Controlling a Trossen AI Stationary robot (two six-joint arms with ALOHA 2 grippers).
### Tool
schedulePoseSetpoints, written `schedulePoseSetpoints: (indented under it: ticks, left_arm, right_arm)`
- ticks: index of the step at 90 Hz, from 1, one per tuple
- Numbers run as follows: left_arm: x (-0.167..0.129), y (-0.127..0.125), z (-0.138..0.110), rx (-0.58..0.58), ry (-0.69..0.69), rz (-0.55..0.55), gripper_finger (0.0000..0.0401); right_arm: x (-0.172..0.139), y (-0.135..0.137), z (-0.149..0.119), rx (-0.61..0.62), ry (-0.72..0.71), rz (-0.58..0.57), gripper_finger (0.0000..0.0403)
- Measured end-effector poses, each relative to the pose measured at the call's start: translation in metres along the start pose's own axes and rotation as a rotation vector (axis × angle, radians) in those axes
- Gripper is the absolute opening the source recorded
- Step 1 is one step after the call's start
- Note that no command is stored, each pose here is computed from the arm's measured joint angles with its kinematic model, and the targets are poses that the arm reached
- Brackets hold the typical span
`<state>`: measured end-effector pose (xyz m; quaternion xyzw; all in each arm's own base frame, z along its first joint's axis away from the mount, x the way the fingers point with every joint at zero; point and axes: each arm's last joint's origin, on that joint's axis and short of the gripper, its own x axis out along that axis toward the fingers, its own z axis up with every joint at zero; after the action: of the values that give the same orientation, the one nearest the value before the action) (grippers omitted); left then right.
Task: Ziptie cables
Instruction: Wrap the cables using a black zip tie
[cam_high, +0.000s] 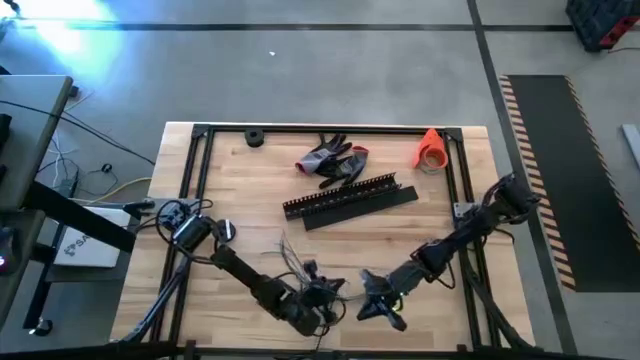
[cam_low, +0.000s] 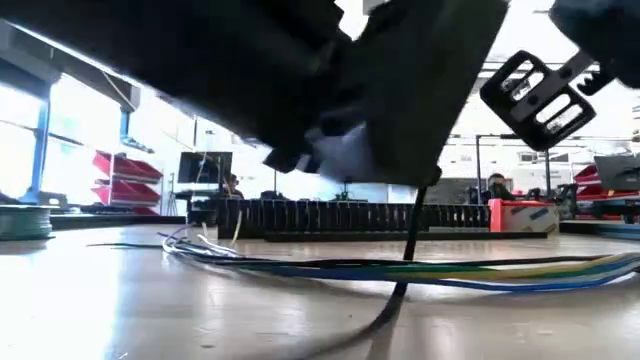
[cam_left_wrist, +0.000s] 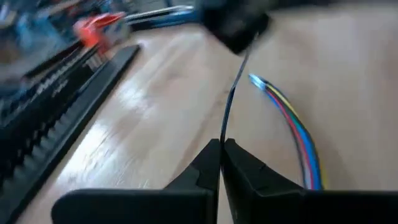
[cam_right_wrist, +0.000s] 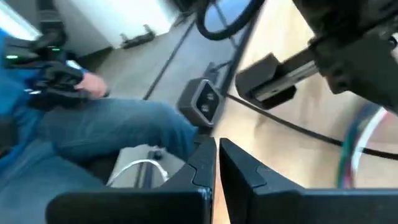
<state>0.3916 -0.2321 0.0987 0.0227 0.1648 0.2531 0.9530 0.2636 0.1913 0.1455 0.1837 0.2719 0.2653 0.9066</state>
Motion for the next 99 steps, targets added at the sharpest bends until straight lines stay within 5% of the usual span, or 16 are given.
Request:
schedulePoseSetpoints:
  ticks: [24,50,71,87,99]
  left_arm:
    - [0.027,0.021,0.006,-0.153,-0.040,0.166,0.0000]
    - [0.036,0.033,0.002,-0.251,-0.037,0.252,0.0000]
    - [0.034,0.042,-0.011,-0.292,0.010,0.304,0.0000]
    - [0.032,0.045,-0.015,-0.308,0.031,0.316,0.0000]
    - [0.027,0.041,-0.016,-0.310,0.030,0.304,0.0000]
  right_arm:
    - [-0.011,0.003,-0.002,0.027,0.055,-0.115,0.0014]
    - [-0.084,0.031,0.006,-0.085,0.145,-0.420,0.0002]
    - [-0.071,0.014,0.007,-0.235,0.264,-0.309,0.0027]
    - [-0.027,0.007,-0.003,-0.473,0.211,-0.095,0.0091]
    - [0.005,0.006,-0.011,-0.662,0.233,-0.104,0.0146]
